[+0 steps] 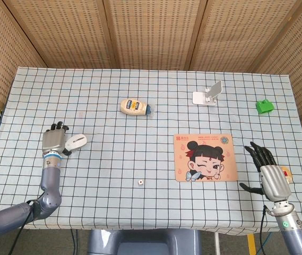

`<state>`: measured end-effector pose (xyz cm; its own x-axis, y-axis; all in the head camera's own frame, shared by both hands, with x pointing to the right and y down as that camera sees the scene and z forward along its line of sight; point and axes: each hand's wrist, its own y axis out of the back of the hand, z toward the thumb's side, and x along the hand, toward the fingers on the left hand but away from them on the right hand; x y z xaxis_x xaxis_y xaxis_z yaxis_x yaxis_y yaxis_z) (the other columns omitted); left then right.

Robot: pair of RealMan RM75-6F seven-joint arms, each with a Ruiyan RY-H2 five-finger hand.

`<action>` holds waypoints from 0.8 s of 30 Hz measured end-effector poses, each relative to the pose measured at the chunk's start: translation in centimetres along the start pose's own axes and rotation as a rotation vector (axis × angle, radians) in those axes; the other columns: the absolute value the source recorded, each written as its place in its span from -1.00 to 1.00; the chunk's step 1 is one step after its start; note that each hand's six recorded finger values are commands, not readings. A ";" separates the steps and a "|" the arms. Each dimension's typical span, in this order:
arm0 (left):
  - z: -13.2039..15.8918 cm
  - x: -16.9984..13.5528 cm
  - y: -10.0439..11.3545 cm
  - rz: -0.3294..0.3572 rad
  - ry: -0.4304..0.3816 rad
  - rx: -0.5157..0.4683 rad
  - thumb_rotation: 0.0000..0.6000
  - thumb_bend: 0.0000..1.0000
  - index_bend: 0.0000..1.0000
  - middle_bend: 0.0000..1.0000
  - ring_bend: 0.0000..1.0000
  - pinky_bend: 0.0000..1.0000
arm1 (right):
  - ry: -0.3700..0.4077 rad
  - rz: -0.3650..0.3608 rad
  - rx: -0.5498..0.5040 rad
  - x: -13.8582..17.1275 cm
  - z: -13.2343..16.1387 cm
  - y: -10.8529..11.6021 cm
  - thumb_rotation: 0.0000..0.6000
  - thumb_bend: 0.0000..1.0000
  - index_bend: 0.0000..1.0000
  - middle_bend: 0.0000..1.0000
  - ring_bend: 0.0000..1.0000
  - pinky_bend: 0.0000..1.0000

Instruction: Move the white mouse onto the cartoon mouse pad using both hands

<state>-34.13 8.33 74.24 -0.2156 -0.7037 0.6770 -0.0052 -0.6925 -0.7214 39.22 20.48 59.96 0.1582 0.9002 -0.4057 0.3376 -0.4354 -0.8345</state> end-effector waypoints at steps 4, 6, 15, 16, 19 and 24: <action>1.2 0.4 -0.4 -0.005 -0.014 0.017 1.00 -0.85 -0.55 -0.89 -0.87 -0.56 | 0.005 0.005 -0.005 0.0 0.1 0.0 1.00 -0.74 -1.00 -1.00 -1.00 -1.00; 1.9 0.5 -0.5 -0.004 -0.023 0.021 1.00 -0.85 -0.54 -0.88 -0.87 -0.56 | 0.007 0.005 -0.005 0.0 0.1 0.0 1.00 -0.74 -1.00 -1.00 -1.00 -1.00; 3.1 1.0 -1.0 -0.005 -0.031 0.029 1.00 -0.60 -0.34 -0.70 -0.71 -0.40 | 0.002 0.000 -0.011 0.0 0.0 0.2 1.00 -0.73 -1.00 -1.00 -1.00 -1.00; 3.2 1.0 -1.0 -0.005 -0.031 0.032 1.00 -0.53 -0.30 -0.66 -0.68 -0.37 | 0.003 -0.001 -0.012 0.0 0.0 0.2 1.00 -0.74 -1.00 -1.00 -1.00 -1.00; 3.1 0.9 -1.0 0.006 -0.023 0.036 1.00 -0.31 -0.11 -0.48 -0.52 -0.22 | 0.003 -0.003 -0.016 0.0 0.0 0.3 1.00 -0.74 -1.00 -1.00 -1.00 -1.00; 2.8 0.6 -0.8 0.027 -0.011 0.033 1.00 -0.11 0.08 -0.32 -0.38 -0.12 | 0.003 -0.004 -0.018 0.0 0.0 0.3 1.00 -0.74 -1.00 -1.00 -1.00 -1.00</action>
<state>-31.56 8.01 75.60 -0.2042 -0.7237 0.6592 0.0327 -0.6781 -0.7343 39.35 20.33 59.73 0.1599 0.9020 -0.4011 0.3553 -0.4317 -0.8291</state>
